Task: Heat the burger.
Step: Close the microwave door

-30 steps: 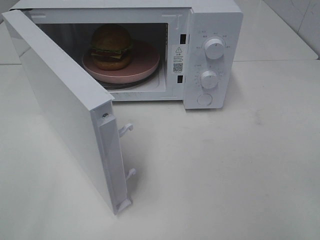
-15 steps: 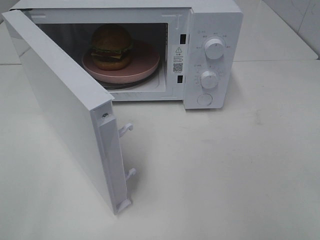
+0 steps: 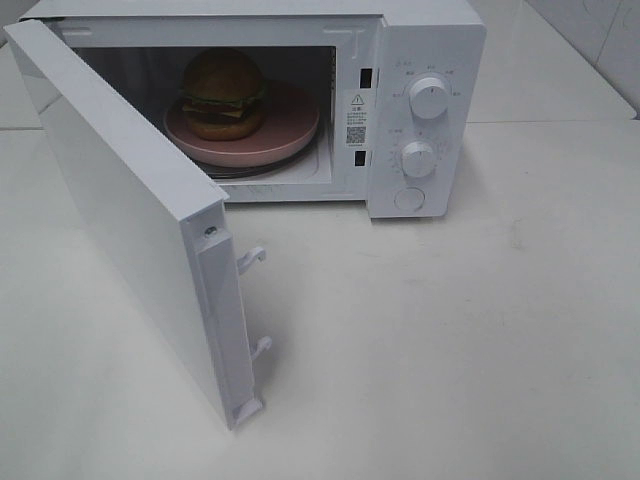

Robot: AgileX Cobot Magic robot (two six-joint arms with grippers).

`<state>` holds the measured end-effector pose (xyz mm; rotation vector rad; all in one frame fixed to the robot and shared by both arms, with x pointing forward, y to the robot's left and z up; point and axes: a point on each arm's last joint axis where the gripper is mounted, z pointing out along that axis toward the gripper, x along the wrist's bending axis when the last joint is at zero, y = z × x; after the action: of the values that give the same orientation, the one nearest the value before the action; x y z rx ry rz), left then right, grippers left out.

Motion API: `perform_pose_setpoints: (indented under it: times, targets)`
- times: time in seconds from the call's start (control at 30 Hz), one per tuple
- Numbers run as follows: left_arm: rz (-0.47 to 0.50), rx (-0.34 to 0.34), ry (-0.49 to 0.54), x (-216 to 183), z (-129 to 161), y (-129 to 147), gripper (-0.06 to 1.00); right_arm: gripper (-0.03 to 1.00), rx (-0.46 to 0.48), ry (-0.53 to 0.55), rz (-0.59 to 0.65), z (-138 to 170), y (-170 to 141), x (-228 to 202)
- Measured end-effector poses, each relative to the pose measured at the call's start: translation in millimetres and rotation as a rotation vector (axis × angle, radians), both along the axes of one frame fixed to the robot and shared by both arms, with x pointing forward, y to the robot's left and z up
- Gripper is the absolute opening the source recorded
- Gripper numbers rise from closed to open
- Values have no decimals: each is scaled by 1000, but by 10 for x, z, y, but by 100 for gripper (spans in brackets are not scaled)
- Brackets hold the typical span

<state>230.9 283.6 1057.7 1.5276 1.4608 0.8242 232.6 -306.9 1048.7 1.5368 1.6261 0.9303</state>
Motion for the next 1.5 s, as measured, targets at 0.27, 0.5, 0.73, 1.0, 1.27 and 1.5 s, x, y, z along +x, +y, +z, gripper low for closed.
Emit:
perform_pose_setpoints:
  times: [0.27, 0.5, 0.73, 1.0, 1.27, 1.5]
  targets:
    - [0, 0, 0, 0, 0, 0, 99, 77, 0, -3, 0, 0, -1, -4]
    - [0, 0, 0, 0, 0, 0, 99, 77, 5, -2, 3, 0, 3, -5]
    - [0, 0, 0, 0, 0, 0, 99, 77, 5, -2, 3, -1, 4, -5]
    - [0, 0, 0, 0, 0, 0, 99, 77, 4, -2, 4, -1, 4, -5]
    - [0, 0, 0, 0, 0, 0, 99, 77, 4, -2, 4, -1, 4, -5]
    - [0, 0, 0, 0, 0, 0, 99, 77, 4, -2, 4, -1, 4, -5]
